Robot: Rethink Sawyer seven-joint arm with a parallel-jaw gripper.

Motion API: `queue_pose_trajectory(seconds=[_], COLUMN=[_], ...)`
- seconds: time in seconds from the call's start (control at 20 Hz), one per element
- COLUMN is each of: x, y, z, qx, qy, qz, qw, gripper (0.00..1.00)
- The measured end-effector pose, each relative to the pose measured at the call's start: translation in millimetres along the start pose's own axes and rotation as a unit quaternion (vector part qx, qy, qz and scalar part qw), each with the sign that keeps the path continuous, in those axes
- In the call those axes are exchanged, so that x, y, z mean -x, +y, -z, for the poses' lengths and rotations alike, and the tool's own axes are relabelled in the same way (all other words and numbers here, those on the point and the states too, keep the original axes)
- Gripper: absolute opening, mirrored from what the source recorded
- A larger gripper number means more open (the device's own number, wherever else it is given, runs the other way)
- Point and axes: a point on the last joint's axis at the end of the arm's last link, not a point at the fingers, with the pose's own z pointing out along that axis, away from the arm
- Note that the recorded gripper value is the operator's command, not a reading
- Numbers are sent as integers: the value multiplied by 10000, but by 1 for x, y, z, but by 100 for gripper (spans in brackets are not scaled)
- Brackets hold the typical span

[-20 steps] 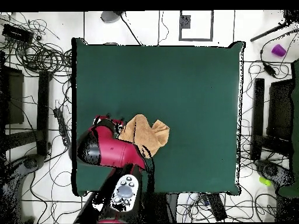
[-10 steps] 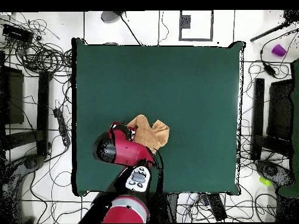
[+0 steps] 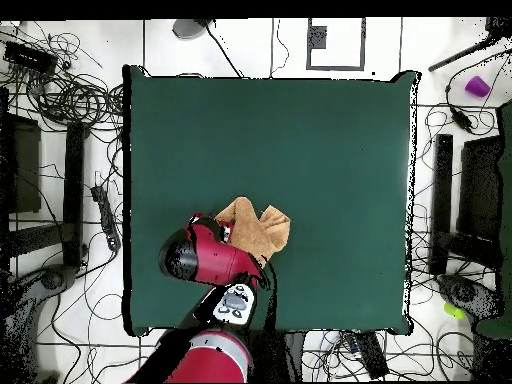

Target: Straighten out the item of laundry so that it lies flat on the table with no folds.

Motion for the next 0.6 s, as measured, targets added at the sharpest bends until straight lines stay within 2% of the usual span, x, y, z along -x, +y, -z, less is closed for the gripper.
queue_pose_trajectory(seconds=[0.25, 0.6], x=[-4, 4], y=[13, 35], z=[8, 44], qx=[64, 326], qy=[-43, -221], qz=[104, 97], qw=[9999, 9992], gripper=[100, 100])
